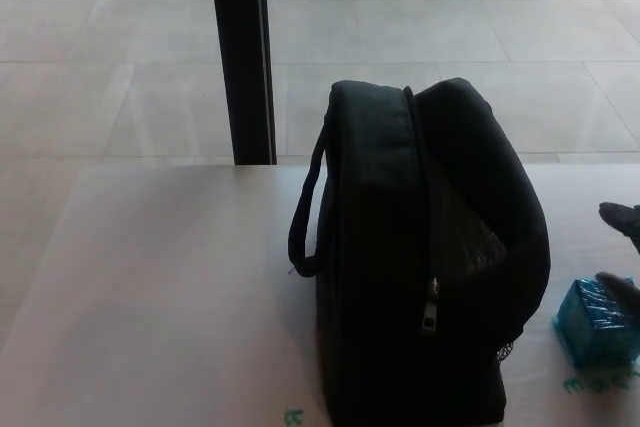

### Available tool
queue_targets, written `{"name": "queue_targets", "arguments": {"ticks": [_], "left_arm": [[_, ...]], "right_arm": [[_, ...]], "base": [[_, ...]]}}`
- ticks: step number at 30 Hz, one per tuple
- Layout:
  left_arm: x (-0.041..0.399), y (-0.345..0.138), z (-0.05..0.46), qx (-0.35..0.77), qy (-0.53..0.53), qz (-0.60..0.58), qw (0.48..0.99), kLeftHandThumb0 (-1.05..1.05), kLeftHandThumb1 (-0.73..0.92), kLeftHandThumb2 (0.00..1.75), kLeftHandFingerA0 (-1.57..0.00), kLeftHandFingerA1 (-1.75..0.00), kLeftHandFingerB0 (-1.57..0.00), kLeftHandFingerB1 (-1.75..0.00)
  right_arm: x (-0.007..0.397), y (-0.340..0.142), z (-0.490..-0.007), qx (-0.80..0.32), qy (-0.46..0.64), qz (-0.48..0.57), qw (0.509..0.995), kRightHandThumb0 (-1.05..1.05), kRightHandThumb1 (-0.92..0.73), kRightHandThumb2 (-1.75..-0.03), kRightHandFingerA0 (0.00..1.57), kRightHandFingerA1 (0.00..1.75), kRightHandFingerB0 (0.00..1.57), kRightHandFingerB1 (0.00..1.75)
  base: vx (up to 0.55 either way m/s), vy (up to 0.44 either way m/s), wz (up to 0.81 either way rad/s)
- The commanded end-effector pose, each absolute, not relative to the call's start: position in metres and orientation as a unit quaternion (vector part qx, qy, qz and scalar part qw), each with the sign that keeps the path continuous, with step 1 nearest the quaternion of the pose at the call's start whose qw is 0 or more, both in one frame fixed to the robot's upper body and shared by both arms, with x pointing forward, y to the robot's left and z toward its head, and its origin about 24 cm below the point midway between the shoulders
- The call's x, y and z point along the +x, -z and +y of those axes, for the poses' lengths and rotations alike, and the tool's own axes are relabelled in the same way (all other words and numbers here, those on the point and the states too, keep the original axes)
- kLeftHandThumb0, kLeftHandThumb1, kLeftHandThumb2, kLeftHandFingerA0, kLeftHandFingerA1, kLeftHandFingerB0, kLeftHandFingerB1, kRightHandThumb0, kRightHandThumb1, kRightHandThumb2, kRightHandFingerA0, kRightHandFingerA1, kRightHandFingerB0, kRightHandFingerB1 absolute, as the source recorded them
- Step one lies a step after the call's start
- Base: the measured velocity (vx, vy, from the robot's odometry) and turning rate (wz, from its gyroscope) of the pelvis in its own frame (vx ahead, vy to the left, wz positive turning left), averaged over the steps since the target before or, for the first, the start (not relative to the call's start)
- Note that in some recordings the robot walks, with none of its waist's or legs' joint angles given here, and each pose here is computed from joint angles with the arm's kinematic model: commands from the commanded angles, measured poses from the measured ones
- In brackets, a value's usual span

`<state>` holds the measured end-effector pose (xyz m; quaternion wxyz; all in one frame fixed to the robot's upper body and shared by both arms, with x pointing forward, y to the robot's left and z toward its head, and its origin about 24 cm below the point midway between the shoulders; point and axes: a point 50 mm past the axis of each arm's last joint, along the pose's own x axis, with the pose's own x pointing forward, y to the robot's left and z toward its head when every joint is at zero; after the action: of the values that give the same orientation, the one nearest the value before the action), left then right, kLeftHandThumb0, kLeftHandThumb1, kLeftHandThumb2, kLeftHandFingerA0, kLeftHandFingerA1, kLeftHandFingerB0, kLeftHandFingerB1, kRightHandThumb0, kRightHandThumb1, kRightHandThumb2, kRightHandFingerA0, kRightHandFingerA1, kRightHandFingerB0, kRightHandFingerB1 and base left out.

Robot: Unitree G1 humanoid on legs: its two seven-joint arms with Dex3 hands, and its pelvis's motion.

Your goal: The robot uses its right hand to pick up the cube kept on the middle of the desk and put it inside the bag next to it

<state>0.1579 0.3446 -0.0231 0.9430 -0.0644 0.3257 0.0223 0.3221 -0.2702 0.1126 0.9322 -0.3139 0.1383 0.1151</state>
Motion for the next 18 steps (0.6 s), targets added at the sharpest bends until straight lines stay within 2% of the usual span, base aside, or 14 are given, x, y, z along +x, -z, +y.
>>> {"name": "queue_targets", "arguments": {"ticks": [1,2,3,6,7,8,9,10,13,14,15,16,17,18], "left_arm": [[0.153,0.025,0.344,-0.063,-0.003,0.336,0.94,-0.73,0.6,0.88,-0.17,-0.56,-0.1,-0.47],[0.153,0.025,0.344,-0.061,-0.003,0.337,0.939,-0.74,0.6,0.88,-0.17,-0.56,-0.1,-0.47],[0.152,0.025,0.343,-0.059,-0.002,0.339,0.939,-0.74,0.6,0.88,-0.18,-0.56,-0.11,-0.47],[0.152,0.026,0.343,-0.062,-0.002,0.34,0.938,-0.73,0.6,0.88,-0.17,-0.56,-0.1,-0.47],[0.153,0.025,0.343,-0.06,0.002,0.341,0.938,-0.72,0.76,0.61,-0.22,-0.53,-0.12,-0.38],[0.154,0.025,0.342,-0.062,0.0,0.341,0.938,-0.71,0.75,0.61,-0.21,-0.53,-0.12,-0.38],[0.154,0.025,0.343,-0.063,0.001,0.341,0.938,-0.74,0.58,0.91,-0.16,-0.56,-0.07,-0.46],[0.154,0.025,0.343,-0.064,0.001,0.341,0.938,-0.72,0.75,0.61,-0.21,-0.54,-0.12,-0.38],[0.153,0.025,0.343,-0.078,0.003,0.337,0.938,-0.7,0.75,0.61,-0.18,-0.54,-0.1,-0.38],[0.153,0.025,0.343,-0.067,-0.001,0.339,0.938,-0.73,0.6,0.88,-0.16,-0.55,-0.1,-0.47],[0.153,0.025,0.343,-0.069,-0.001,0.339,0.938,-0.71,0.73,0.6,-0.21,-0.54,-0.11,-0.38],[0.153,0.026,0.344,-0.066,0.001,0.338,0.939,-0.74,0.59,0.88,-0.17,-0.56,-0.1,-0.47],[0.153,0.026,0.344,-0.069,0.0,0.337,0.939,-0.7,0.74,0.62,-0.2,-0.54,-0.12,-0.39],[0.153,0.027,0.344,-0.071,-0.001,0.337,0.939,-0.7,0.74,0.62,-0.2,-0.54,-0.12,-0.39]], "right_arm": [[0.337,-0.128,-0.278,-0.392,-0.088,0.141,0.905,-1.01,-0.48,-0.95,0.0,0.0,0.02,0.06],[0.339,-0.129,-0.279,-0.393,-0.084,0.141,0.905,-1.05,-0.63,-0.62,0.0,0.0,0.0,0.15],[0.34,-0.13,-0.281,-0.398,-0.081,0.144,0.902,-1.05,-0.56,-1.02,0.0,0.0,0.0,0.0],[0.344,-0.131,-0.282,-0.401,-0.075,0.143,0.902,-1.05,-0.57,-1.02,0.0,0.0,0.0,0.0],[0.344,-0.131,-0.284,-0.408,-0.071,0.143,0.899,-1.04,-0.56,-1.01,0.0,0.0,0.01,0.0],[0.344,-0.13,-0.285,-0.415,-0.069,0.148,0.895,-1.04,-0.56,-1.01,0.0,0.0,0.0,0.01],[0.344,-0.128,-0.285,-0.42,-0.07,0.154,0.892,-1.03,-0.56,-1.0,0.0,0.0,0.01,0.02],[0.343,-0.126,-0.286,-0.419,-0.072,0.158,0.891,-1.01,-0.55,-0.99,0.0,0.0,0.02,0.02],[0.34,-0.119,-0.286,-0.436,-0.092,0.182,0.877,-1.0,-0.55,-0.97,0.0,0.0,0.01,0.0],[0.335,-0.115,-0.286,-0.447,-0.108,0.197,0.866,-0.97,-0.54,-0.96,0.0,0.0,0.04,0.02],[0.334,-0.114,-0.286,-0.448,-0.112,0.201,0.864,-0.97,-0.55,-0.94,0.0,0.0,0.04,0.02],[0.33,-0.112,-0.285,-0.46,-0.127,0.209,0.854,-1.0,-0.57,-0.94,0.0,0.0,0.03,0.0],[0.327,-0.108,-0.285,-0.468,-0.142,0.221,0.844,-0.97,-0.54,-0.93,0.0,0.0,0.03,0.0],[0.325,-0.106,-0.285,-0.469,-0.147,0.225,0.841,-0.97,-0.54,-0.93,0.0,0.0,0.03,0.0]], "base": [[0.0,0.0,0.0],[0.0,0.0,0.0],[0.0,0.0,0.0],[0.0,0.0,0.0],[0.0,0.0,0.0],[0.0,0.0,0.0],[0.0,0.0,0.0],[0.0,0.0,0.0],[0.0,0.0,0.0],[0.0,0.0,0.0],[0.0,0.0,0.0],[0.0,0.0,0.0],[0.0,0.0,0.0],[0.0,0.0,0.0]]}}
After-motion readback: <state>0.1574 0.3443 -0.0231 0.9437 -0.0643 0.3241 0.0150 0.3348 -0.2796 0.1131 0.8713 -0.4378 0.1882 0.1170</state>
